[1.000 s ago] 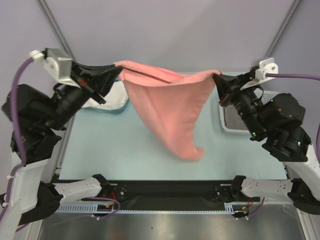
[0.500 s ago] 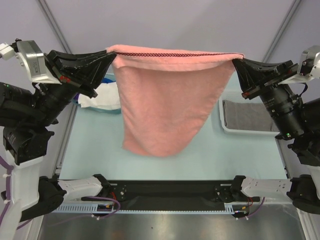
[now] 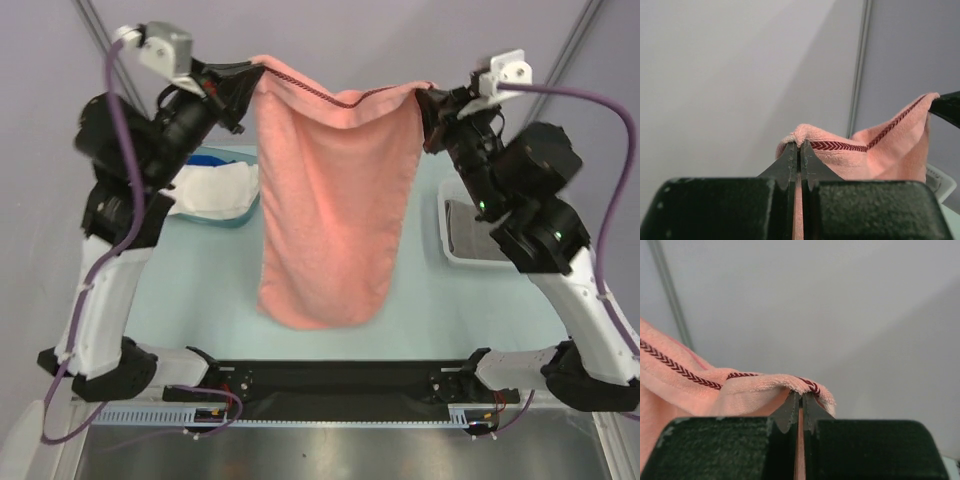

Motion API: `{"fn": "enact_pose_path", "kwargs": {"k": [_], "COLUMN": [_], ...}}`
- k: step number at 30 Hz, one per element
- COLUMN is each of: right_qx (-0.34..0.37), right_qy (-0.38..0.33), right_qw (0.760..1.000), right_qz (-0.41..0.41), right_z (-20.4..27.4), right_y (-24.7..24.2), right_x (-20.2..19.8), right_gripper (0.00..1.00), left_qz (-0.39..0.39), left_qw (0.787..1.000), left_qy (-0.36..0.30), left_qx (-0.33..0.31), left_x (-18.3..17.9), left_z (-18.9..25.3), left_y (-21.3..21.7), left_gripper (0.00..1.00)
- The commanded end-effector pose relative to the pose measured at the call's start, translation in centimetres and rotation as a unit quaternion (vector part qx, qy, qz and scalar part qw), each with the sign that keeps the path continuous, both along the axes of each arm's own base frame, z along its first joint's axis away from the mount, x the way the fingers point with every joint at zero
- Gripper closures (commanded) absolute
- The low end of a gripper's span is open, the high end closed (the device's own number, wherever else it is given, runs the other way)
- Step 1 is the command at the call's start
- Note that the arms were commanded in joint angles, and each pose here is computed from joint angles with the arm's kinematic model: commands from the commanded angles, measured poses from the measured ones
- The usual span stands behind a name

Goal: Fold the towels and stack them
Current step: Flatten out the crumpled towel

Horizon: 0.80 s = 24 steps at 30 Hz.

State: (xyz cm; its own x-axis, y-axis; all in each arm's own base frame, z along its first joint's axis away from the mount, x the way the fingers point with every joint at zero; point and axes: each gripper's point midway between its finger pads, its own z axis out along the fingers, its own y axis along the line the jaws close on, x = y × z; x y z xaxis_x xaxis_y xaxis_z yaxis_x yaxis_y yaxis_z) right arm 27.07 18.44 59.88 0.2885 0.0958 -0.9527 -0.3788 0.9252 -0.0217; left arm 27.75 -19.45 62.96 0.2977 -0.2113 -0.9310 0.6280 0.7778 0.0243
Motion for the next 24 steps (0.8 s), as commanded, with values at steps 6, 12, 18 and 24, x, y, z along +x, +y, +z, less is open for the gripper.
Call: {"fn": "enact_pose_path", "kwargs": {"k": [6, 12, 18, 24], "right_qx": [0.034, 0.056, 0.073, 0.068], "right_qy": [0.059, 0.086, 0.114, 0.147], "right_qw": [0.998, 0.995, 0.991, 0.987], "right_qz": [0.014, 0.013, -0.008, -0.016], "right_z": [-5.0, -8.8, -13.2, -16.3], "right_y": [-1.1, -2.4, -4.0, -3.9], "right_x": [12.9, 21.6, 28.3, 30.9], "right_gripper": [1.00, 1.00, 1.00, 1.00], "left_qz": [0.012, 0.042, 0.073, 0.075], "left_qw": [0.997, 0.991, 0.985, 0.979], "left_qy": [0.069, 0.125, 0.156, 0.187], "left_qx": [-0.012, -0.011, -0.023, -0.022], "left_x": [11.3, 21.2, 28.7, 31.9], "left_z": [-5.8, -11.4, -16.2, -20.5], "left_y": [-1.0, -0.7, 0.9, 1.2], "left_gripper": [1.00, 1.00, 1.00, 1.00]}}
